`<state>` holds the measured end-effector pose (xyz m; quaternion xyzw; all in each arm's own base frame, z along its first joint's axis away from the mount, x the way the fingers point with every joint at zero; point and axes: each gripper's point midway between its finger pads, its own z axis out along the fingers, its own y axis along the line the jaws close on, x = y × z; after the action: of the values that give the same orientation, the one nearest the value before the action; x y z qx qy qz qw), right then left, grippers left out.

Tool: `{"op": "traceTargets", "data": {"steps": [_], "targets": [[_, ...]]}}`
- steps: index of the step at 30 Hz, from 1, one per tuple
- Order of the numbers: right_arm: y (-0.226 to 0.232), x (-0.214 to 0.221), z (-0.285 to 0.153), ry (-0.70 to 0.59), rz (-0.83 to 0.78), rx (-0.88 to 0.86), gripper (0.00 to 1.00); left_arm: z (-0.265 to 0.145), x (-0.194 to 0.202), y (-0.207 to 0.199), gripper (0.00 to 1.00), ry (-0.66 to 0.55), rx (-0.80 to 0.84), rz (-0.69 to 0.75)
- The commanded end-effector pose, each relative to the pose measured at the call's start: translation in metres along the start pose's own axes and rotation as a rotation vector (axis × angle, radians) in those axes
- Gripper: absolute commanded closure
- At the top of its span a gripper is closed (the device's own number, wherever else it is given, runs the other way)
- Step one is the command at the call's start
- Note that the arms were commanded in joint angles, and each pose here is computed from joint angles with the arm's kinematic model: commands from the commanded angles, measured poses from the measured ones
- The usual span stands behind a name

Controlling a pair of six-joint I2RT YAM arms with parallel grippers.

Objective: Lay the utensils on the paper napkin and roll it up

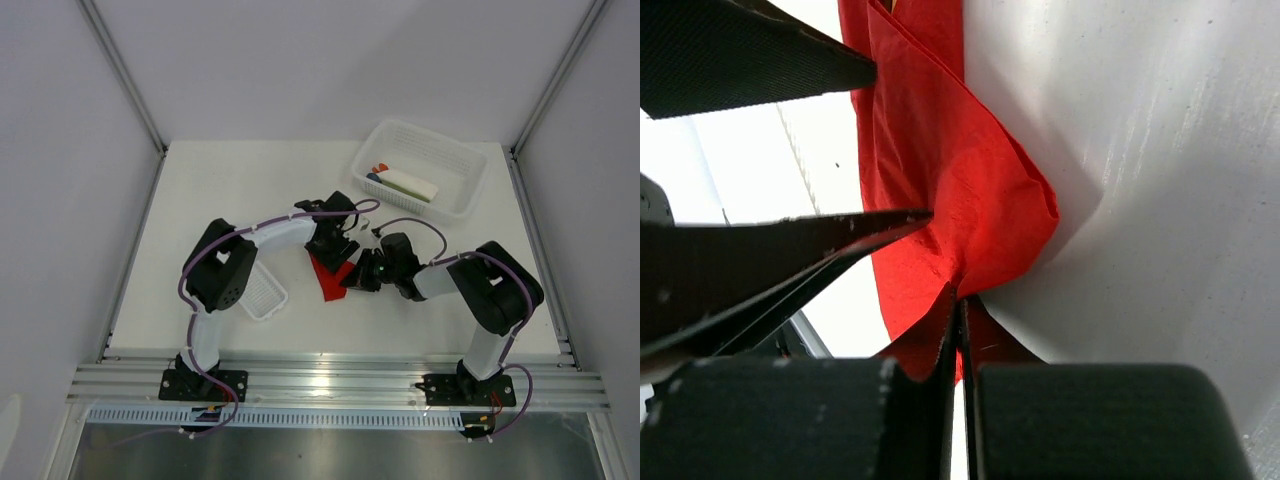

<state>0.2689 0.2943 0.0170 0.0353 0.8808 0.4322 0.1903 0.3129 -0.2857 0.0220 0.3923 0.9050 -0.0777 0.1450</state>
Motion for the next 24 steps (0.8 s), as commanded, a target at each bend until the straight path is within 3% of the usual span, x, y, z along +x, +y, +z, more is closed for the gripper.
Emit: {"op": "traceTargets", "data": {"steps": [1, 5, 10, 16, 24], "targets": [[-0.009, -0.002, -0.002, -0.022, 0.008, 0.02, 1.0, -0.018, -0.016, -0.001, 0.33, -0.044, 0.004, 0.033], [-0.008, -0.006, -0.007, -0.038, -0.018, 0.031, 1.0, -0.048, -0.034, 0.006, 0.24, -0.106, -0.023, 0.05], [-0.004, -0.011, -0.01, -0.053, -0.04, 0.027, 1.0, -0.079, -0.042, 0.021, 0.26, -0.184, -0.071, 0.065], [-0.005, -0.01, -0.01, -0.05, -0.044, 0.026, 1.0, -0.043, 0.004, 0.006, 0.39, -0.05, 0.008, 0.034], [-0.006, -0.009, -0.01, -0.044, -0.055, 0.028, 0.97, -0.008, 0.021, -0.001, 0.41, 0.046, 0.049, -0.011]]}}
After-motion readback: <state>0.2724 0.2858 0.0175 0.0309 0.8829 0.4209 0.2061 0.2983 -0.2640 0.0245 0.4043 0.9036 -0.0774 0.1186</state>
